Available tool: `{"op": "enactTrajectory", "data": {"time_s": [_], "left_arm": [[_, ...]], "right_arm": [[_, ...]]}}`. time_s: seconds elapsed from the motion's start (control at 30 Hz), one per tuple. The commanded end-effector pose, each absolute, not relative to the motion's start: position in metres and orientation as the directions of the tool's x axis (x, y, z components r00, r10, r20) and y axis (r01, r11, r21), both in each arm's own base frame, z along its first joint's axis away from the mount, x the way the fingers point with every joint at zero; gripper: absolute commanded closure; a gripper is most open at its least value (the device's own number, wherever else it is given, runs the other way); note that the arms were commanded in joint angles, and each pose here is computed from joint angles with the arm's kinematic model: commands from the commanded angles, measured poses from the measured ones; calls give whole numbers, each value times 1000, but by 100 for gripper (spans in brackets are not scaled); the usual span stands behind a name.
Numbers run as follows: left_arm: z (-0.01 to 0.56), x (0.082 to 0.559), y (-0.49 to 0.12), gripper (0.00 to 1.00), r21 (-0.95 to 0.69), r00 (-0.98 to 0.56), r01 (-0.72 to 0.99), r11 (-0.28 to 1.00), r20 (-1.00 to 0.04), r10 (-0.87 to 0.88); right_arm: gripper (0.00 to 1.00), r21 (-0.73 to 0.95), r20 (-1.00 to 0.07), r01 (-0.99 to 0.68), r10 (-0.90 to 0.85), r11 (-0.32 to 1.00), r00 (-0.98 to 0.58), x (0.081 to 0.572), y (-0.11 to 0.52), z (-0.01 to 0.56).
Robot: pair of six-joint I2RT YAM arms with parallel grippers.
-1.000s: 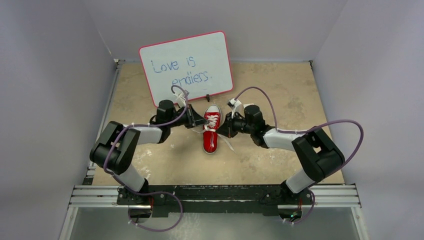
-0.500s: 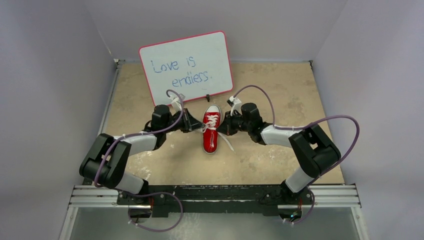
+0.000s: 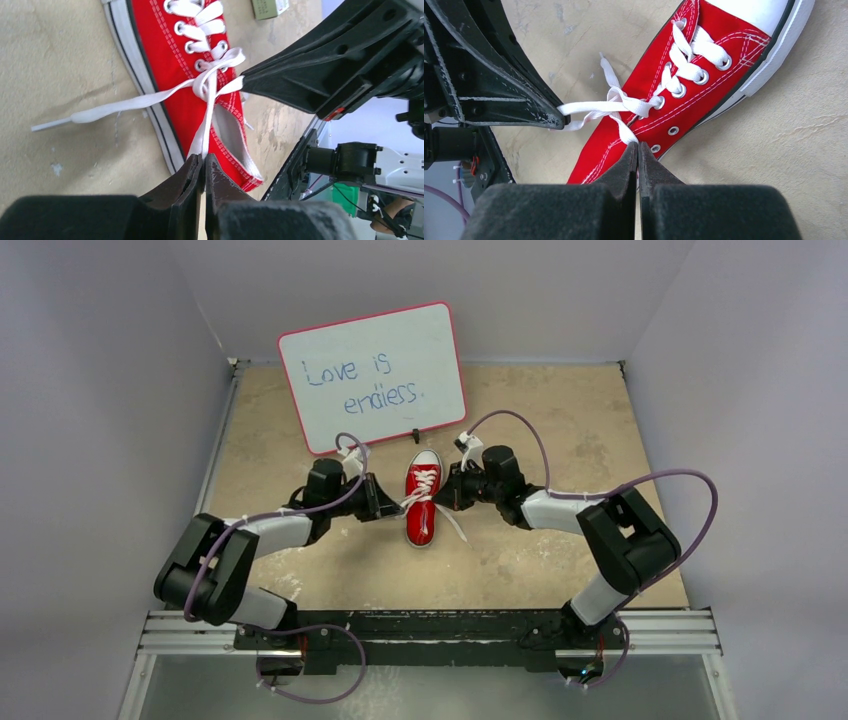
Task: Tie the shoes
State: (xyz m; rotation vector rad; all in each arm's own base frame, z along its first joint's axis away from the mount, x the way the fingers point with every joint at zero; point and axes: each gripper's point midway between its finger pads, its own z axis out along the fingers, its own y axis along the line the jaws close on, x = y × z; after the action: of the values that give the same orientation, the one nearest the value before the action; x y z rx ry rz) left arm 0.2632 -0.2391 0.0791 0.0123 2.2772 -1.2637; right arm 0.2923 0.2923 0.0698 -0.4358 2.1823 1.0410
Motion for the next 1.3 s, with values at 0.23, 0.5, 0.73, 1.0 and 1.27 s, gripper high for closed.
{"op": "enactTrajectory", "data": {"time_s": [0.23,0.5,0.73,1.0,1.27], "left_arm": [[71,255,-233,75,-742,-892,226,632,-417,-172],[105,256,-207,41,-584,-855,291,758,-514,-68],[144,305,-234,38,-563,-733,475,676,-678,-50],[134,345,-272,44,-573,-665,622,533,-746,-26],[107,342,-282,50,-624,-716,619,478,-698,15]], "right_arm": [[100,541,-753,-612,6,577,-658,303,305,96],[100,531,-758,-622,-6,575,-653,303,305,99],[100,528,-761,-630,-11,569,-649,302,305,101],[100,540,-756,-621,4,568,-654,305,308,105],[100,546,-748,-610,7,574,-664,304,307,102]]}}
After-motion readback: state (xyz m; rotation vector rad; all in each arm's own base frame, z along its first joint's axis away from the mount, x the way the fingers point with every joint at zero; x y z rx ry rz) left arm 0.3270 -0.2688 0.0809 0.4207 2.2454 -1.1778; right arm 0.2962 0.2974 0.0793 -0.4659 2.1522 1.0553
